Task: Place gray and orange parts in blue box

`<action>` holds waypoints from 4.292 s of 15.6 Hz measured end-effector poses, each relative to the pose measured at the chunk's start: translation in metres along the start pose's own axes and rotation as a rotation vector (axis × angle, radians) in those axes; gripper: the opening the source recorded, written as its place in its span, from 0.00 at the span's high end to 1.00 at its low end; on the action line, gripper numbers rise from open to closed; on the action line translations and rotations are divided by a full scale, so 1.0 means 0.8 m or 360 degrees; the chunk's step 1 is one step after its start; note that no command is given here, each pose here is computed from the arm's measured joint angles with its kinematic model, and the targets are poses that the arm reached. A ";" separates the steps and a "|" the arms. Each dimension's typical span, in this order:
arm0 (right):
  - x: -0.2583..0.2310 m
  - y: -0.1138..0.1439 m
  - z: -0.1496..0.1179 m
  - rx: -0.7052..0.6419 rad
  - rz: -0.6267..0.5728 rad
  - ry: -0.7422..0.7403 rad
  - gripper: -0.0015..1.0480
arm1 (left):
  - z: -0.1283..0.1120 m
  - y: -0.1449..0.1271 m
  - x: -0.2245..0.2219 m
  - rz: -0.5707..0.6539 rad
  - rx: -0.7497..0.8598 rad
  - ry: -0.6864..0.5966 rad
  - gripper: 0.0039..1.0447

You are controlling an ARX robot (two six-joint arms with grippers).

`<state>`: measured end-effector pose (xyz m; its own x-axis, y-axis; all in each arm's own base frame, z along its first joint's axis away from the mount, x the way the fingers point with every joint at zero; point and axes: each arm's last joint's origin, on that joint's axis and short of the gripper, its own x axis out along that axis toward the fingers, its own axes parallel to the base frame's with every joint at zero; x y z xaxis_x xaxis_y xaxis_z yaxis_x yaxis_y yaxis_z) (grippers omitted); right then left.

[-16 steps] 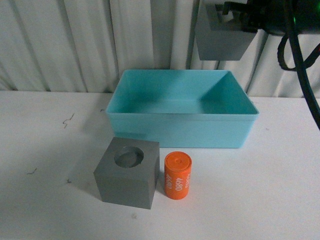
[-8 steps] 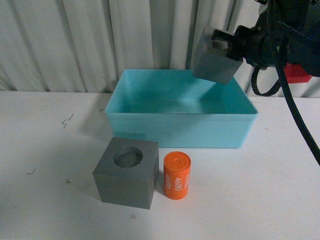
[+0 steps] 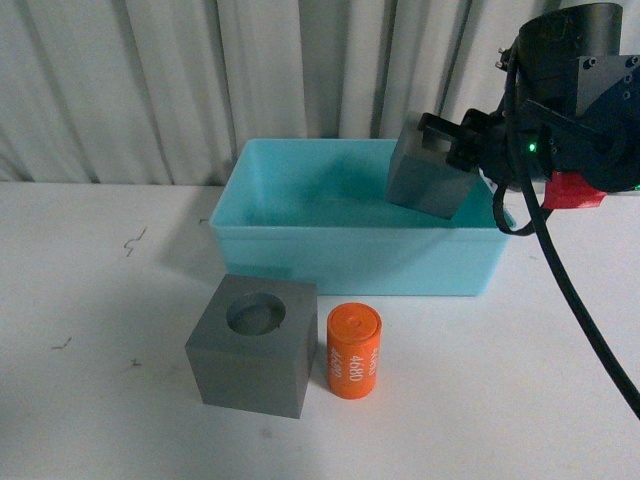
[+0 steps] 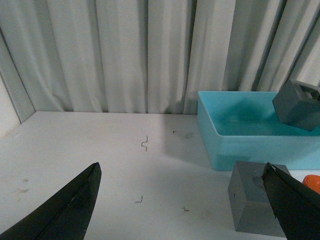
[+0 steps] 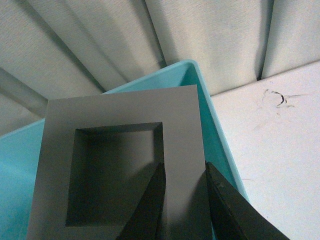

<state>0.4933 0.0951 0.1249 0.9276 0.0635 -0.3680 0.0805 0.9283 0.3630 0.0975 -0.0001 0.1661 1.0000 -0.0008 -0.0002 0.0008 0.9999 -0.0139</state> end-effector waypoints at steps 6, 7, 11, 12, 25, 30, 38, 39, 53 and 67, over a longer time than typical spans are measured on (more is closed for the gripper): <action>-0.001 -0.001 0.004 0.0004 -0.0025 -0.0038 0.49 | 0.000 0.000 0.000 0.0000 0.0000 0.0000 0.06; -0.006 -0.005 0.006 0.0008 -0.0028 -0.0053 0.39 | 0.000 0.000 0.000 0.0000 0.0000 0.0000 0.06; -0.116 -0.031 0.069 -0.0112 0.0007 -0.0376 0.07 | 0.000 0.000 0.000 0.0000 0.0000 0.0000 0.06; -0.165 -0.046 0.084 -0.0170 0.0002 -0.0455 0.06 | 0.000 0.000 0.000 0.0000 0.0000 0.0000 0.06; -0.368 -0.127 -0.046 -0.0571 -0.0006 -0.0621 0.69 | 0.000 0.000 0.000 0.0001 0.0000 0.0000 0.06; -0.408 -0.126 -0.068 -0.0603 0.0018 -0.0583 0.98 | 0.000 0.000 0.000 0.0000 0.0000 0.0000 0.06; -0.447 -0.126 -0.075 -0.0603 0.0025 -0.0619 0.98 | 0.000 0.000 0.000 0.0000 0.0000 0.0000 0.06; -0.451 -0.126 -0.076 -0.0603 0.0026 -0.0625 0.98 | 0.000 0.000 0.000 0.0000 0.0000 0.0000 0.06; -0.486 -0.131 -0.092 -0.0605 0.0024 -0.0614 0.98 | 0.000 0.000 0.000 0.0001 0.0000 0.0001 0.06; -0.486 -0.131 -0.092 -0.0606 0.0016 -0.0621 0.06 | 0.015 -0.021 0.020 -0.0381 -0.0302 0.0918 0.06</action>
<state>0.0972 0.0000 0.1670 1.0000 -0.0004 0.0051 0.0004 1.0000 0.0025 0.1132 -0.0168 0.1780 0.8117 -0.2831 -0.5109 0.1703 0.9514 -0.2566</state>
